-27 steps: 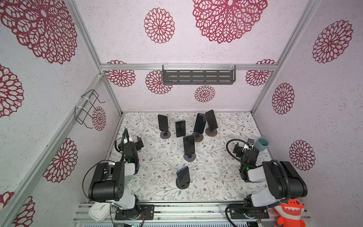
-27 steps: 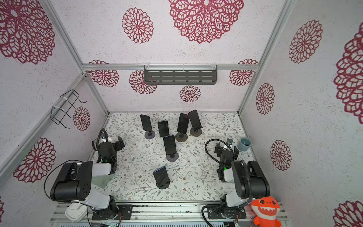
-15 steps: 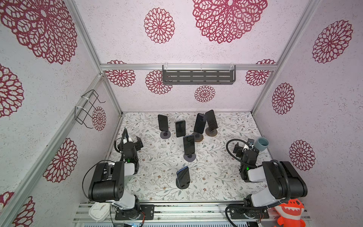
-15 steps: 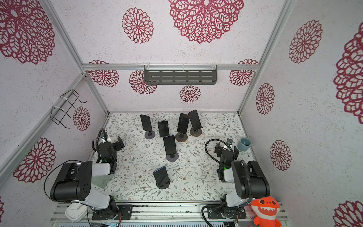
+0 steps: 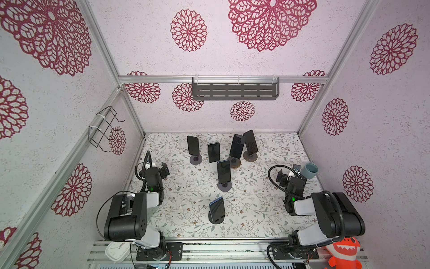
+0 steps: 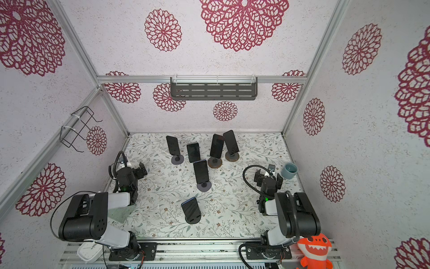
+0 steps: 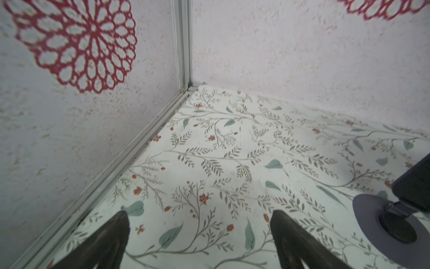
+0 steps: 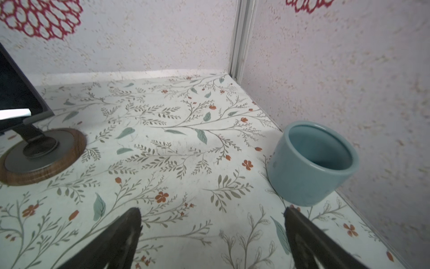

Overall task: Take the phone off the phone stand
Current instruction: 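Reach the right gripper toward the blue-edged phone on the nearest stand, then close the right gripper on the blue-edged phone's lower edge, then lift the blue-edged phone up off its stand with the right gripper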

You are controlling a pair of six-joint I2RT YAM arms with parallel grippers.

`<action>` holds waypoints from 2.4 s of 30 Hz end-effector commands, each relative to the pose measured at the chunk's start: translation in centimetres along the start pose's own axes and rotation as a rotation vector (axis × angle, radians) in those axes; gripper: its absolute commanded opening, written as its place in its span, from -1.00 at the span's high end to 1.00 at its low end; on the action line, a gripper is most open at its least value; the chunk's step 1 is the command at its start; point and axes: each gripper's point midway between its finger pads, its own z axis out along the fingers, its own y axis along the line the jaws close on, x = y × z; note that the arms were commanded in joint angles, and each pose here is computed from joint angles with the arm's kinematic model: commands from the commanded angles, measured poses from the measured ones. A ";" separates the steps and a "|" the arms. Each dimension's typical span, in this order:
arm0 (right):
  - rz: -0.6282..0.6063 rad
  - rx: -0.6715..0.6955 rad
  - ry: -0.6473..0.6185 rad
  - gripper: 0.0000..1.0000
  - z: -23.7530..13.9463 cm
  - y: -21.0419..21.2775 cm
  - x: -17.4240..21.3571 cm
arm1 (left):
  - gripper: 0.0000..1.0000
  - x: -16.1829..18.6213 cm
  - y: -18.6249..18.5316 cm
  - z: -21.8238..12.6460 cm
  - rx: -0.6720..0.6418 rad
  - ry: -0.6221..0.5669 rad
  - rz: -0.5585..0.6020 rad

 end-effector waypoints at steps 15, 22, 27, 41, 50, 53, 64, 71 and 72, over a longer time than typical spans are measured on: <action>-0.017 -0.432 0.238 -0.98 -16.4 14.3 -9.2 | -0.95 -14.6 -2.3 -13.8 0.086 0.124 -0.039; -0.186 -0.777 0.240 -0.98 -26.6 24.7 -8.8 | -0.95 -14.0 -3.9 -13.6 0.163 0.188 0.069; -0.202 -0.891 0.210 -0.98 -31.0 27.9 -7.1 | -0.95 -13.2 -3.3 -13.2 0.177 0.184 0.043; -0.184 -1.041 0.154 -0.98 -34.6 29.1 -6.0 | -0.95 -14.0 -1.9 -12.8 0.179 0.156 -0.032; -0.154 -1.075 0.179 -0.98 -34.6 29.5 -4.7 | -0.95 -13.9 -2.1 -12.5 0.201 0.161 -0.061; -0.173 -1.073 0.190 -0.98 -34.5 30.0 -3.9 | -0.95 -13.9 -1.9 -12.4 0.193 0.160 -0.061; -0.164 -1.041 0.215 -0.98 -33.7 31.0 -2.0 | -0.95 -13.9 -1.7 -12.3 0.187 0.160 -0.067; -0.146 -0.987 0.222 -0.96 -32.8 31.3 -0.9 | -0.96 -13.9 -1.6 -12.3 0.187 0.159 -0.074; -0.143 -0.981 0.220 -0.93 -32.6 31.2 -0.9 | -0.95 -13.9 -1.6 -12.3 0.187 0.159 -0.074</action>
